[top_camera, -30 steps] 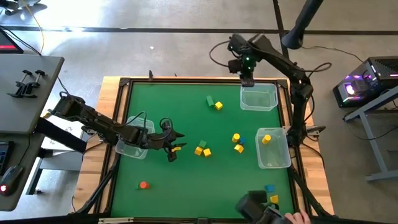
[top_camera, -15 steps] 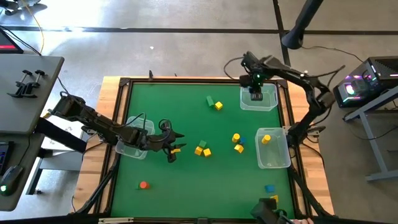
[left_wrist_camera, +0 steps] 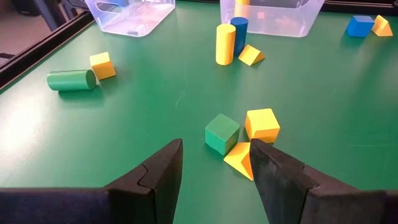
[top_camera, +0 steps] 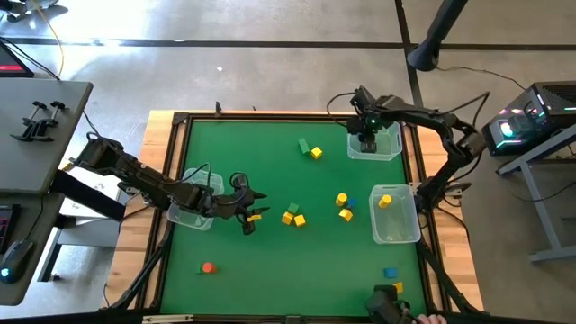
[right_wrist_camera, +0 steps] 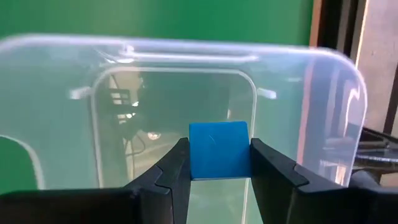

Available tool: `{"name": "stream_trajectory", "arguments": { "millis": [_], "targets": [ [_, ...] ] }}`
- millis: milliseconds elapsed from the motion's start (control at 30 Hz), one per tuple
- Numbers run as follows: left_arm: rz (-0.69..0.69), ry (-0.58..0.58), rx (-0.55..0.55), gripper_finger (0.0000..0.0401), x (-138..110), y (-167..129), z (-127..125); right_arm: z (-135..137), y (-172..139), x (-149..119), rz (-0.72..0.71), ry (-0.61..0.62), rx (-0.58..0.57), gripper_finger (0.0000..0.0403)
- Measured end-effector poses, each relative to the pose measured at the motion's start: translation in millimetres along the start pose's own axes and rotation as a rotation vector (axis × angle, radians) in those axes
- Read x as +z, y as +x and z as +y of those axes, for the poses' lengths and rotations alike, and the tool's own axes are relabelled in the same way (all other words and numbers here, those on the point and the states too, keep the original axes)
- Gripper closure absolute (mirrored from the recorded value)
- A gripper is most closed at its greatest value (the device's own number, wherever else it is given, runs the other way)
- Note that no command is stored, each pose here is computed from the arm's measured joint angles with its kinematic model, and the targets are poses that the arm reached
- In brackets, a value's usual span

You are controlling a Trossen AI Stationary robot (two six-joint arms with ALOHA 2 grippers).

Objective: Sort blocks by size
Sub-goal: Put the blue triangle block into the top transparent bin

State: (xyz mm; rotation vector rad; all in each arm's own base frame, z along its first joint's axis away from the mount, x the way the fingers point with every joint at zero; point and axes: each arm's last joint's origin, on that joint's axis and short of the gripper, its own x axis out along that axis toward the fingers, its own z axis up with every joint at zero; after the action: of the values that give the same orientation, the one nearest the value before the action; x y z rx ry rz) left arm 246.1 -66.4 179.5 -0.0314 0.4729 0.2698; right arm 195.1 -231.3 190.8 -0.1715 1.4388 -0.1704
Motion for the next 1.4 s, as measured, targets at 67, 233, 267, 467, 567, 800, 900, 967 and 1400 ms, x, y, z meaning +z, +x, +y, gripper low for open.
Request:
{"name": "stream_trajectory", "arguments": {
  "millis": [67,233,267,467,567,800,900,967,1400],
  "targets": [
    [-0.002,-0.001,0.0,0.0229,0,0,0,1,3,-3,-0.004,0.007,0.006,0.0276],
    [-0.012,-0.015,-0.003,0.0229,1,0,0,5,14,-7,0.006,-0.003,0.054,0.0276],
    [-0.014,-0.017,-0.005,0.0229,2,0,0,6,17,-7,0.011,-0.007,0.061,0.0276],
    [-0.02,-0.021,-0.009,0.0229,2,0,-1,5,33,-5,0.032,-0.015,0.082,0.0276],
    [-0.02,-0.021,-0.01,0.0229,2,0,-1,3,38,-4,0.043,-0.014,0.071,0.0266],
    [-0.022,-0.023,-0.011,0.0229,2,0,-1,0,40,-2,0.039,0.008,0.029,0.0181],
    [-0.022,-0.023,-0.011,0.0229,2,0,-1,0,40,-2,0.04,0.007,0.027,0.0173],
    [-0.022,-0.023,-0.011,0.0229,2,0,-1,-1,38,-3,0.05,0.006,0.01,0.0173],
    [-0.023,-0.024,-0.011,0.0229,3,0,-1,4,-23,-4,-0.001,0.103,-0.192,0.0175]
  ]
}}
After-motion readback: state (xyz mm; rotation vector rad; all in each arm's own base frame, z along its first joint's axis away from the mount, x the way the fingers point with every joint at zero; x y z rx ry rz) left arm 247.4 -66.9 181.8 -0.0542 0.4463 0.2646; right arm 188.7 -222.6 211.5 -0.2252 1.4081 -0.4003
